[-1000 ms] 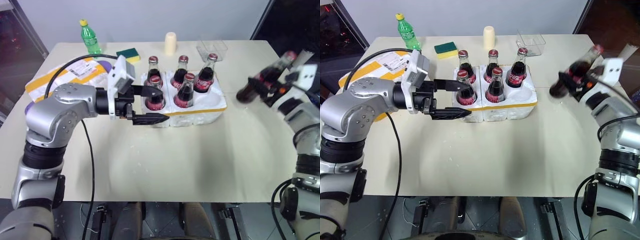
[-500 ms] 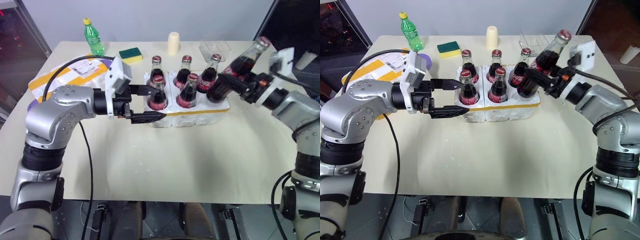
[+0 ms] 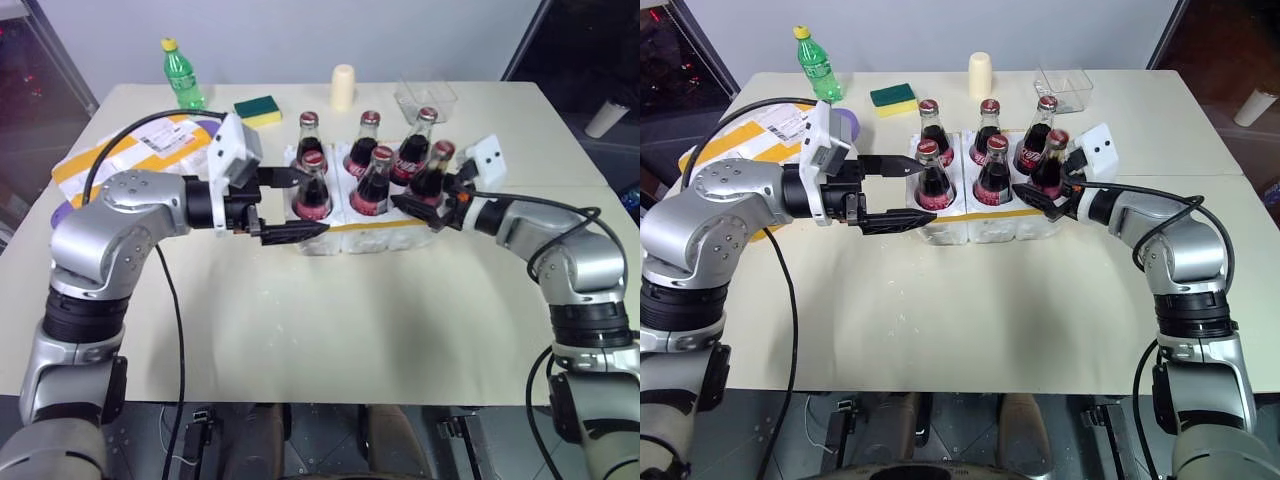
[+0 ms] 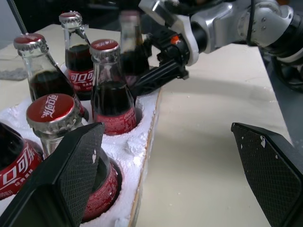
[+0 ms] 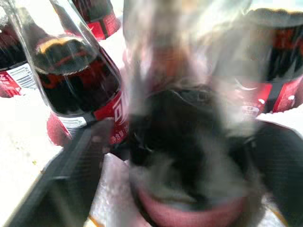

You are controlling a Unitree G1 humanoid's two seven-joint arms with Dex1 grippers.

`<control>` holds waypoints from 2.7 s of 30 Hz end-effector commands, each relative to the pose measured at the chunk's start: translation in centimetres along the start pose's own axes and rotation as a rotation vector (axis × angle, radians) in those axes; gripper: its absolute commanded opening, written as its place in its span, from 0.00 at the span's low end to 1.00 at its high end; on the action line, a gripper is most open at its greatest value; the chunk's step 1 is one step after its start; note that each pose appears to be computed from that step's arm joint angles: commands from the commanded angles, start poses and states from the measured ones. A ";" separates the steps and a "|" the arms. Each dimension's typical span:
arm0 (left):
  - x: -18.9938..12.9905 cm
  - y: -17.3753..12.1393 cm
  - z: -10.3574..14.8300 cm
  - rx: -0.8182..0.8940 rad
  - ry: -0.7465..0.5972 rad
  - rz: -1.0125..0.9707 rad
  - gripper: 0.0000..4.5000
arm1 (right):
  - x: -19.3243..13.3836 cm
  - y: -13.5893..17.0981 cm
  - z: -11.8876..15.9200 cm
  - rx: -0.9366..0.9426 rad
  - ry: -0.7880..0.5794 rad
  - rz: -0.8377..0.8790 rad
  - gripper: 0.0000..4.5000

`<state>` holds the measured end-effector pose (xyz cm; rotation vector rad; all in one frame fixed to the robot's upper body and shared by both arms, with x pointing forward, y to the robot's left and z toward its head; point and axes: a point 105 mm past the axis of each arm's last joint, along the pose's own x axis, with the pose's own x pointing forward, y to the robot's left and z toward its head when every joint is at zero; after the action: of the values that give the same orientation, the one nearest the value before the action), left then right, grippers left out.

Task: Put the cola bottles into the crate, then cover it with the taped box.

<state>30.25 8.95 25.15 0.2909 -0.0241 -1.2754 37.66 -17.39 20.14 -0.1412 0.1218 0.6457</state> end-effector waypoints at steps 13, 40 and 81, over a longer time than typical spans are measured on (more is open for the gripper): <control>-17.3 7.7 -2.0 0.371 0.398 0.870 1.00 | -12.2 0.0 7.7 -0.116 -0.113 0.051 1.00; -25.7 10.4 -17.9 0.515 1.078 1.124 1.00 | -14.7 1.7 6.5 -0.111 -0.067 0.044 1.00; -7.7 13.1 6.6 0.852 0.340 0.873 0.08 | -15.5 -0.8 2.9 -0.084 0.004 -0.073 1.00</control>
<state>40.29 19.90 33.81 1.0838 -0.3131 -0.2386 26.16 -26.85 24.72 -0.2068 0.1368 0.5769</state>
